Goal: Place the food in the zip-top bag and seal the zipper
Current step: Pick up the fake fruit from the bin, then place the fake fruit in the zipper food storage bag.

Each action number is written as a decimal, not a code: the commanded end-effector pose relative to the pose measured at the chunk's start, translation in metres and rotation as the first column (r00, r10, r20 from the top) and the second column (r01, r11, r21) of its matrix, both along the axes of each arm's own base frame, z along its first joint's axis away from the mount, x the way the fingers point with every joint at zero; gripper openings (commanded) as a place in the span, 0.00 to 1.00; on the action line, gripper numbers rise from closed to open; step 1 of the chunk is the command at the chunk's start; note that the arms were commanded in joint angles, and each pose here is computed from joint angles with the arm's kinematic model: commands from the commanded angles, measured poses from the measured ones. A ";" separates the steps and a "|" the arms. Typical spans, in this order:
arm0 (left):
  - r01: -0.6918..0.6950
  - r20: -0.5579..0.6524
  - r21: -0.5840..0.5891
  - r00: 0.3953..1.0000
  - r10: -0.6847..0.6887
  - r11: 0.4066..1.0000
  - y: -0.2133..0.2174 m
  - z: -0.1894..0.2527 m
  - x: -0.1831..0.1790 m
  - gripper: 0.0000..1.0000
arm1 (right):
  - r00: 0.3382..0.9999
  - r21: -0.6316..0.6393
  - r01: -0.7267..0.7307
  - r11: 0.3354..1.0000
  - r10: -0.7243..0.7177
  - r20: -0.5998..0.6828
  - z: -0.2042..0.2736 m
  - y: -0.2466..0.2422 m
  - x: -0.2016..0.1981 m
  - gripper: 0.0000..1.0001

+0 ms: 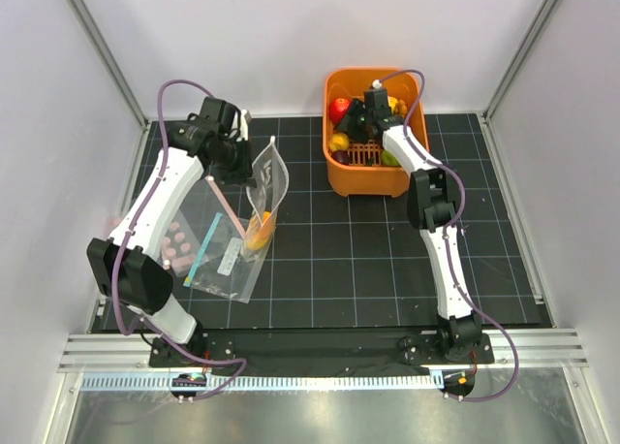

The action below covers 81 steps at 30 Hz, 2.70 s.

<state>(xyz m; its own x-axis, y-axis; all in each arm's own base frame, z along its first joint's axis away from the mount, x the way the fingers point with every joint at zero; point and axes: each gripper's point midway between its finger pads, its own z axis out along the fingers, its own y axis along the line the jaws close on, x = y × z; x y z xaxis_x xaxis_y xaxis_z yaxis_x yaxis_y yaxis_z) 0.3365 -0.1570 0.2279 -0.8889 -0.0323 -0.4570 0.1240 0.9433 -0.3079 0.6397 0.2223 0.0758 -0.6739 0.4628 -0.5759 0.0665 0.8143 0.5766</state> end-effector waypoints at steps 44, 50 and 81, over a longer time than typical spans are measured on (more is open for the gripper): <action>-0.106 -0.046 -0.038 0.993 0.105 0.994 -0.023 0.029 0.012 0.01 | 0.989 0.216 -0.104 0.971 0.079 0.123 0.198 -0.014 -0.100 0.41; -0.056 -0.019 -0.040 0.998 0.055 0.998 -0.026 0.035 0.016 0.01 | 0.936 0.194 -0.296 0.935 0.244 0.253 0.255 0.038 -0.172 0.40; 0.043 0.046 -0.166 0.998 -0.035 0.985 -0.037 0.046 -0.014 0.00 | 0.862 0.082 -0.503 0.860 0.493 0.120 0.204 0.150 -0.301 0.53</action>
<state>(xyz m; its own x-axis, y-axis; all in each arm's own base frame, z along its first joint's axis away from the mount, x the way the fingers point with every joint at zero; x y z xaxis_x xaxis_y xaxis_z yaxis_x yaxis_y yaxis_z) 0.3237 -0.1897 0.2544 -0.8993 -0.0772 -0.4305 0.1268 0.8960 -0.4255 0.3335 0.3734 0.2612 -0.8153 0.1465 -0.5602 -0.3459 0.6527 0.6741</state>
